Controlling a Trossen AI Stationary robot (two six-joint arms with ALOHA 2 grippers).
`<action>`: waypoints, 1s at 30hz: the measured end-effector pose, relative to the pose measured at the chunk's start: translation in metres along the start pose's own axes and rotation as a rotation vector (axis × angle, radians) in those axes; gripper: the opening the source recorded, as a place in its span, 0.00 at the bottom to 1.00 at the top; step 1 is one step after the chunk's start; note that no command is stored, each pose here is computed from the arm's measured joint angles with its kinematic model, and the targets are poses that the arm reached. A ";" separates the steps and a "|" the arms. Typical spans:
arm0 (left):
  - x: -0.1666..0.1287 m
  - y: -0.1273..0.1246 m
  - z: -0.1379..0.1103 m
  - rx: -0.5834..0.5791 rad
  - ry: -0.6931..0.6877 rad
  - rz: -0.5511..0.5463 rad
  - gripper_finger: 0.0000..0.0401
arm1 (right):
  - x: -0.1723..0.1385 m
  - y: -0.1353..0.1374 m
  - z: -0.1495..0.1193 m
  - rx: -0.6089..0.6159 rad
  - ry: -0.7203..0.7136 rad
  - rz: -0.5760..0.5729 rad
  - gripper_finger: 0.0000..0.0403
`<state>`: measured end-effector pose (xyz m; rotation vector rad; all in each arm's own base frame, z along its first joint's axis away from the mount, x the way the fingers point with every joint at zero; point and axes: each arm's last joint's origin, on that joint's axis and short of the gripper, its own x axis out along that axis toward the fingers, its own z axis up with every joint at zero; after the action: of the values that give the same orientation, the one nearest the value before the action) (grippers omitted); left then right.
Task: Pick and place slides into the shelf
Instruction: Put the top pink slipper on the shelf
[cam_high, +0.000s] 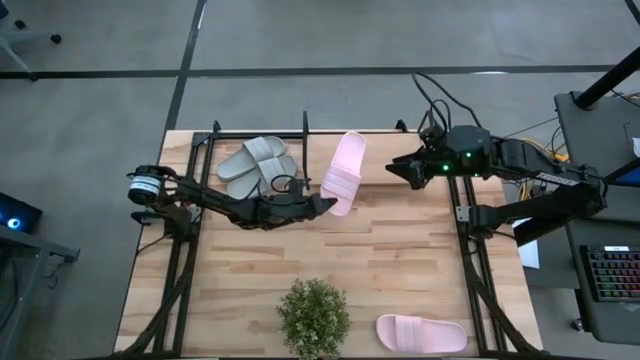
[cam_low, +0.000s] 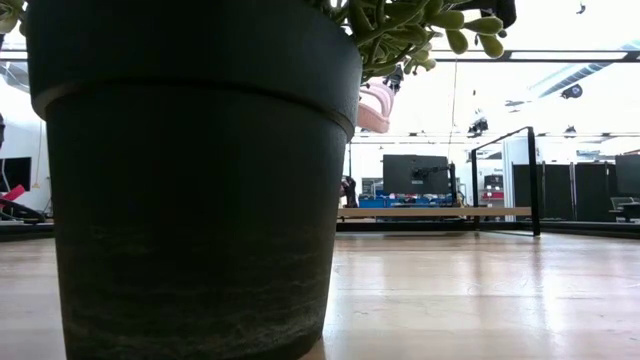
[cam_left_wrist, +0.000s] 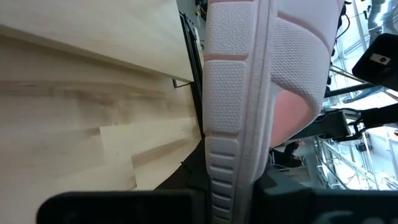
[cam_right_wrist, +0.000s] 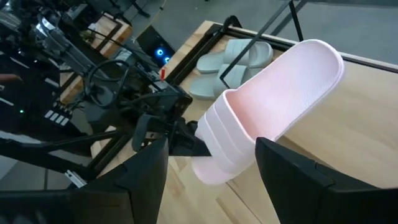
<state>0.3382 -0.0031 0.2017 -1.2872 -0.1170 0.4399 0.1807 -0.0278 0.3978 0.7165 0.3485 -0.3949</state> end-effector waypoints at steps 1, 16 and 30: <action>0.001 0.000 0.000 0.001 -0.008 0.002 0.04 | -0.001 0.000 0.000 -0.001 -0.001 0.000 0.58; 0.004 0.005 0.006 -0.008 -0.164 0.025 0.04 | 0.001 0.000 -0.002 -0.005 0.010 0.006 0.56; 0.031 0.038 -0.007 -0.079 -0.242 -0.074 0.04 | 0.000 0.013 -0.009 -0.001 0.027 0.072 0.56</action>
<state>0.3592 0.0101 0.1593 -1.2990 -0.3876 0.5311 0.1848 -0.0124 0.3986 0.7320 0.3469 -0.3170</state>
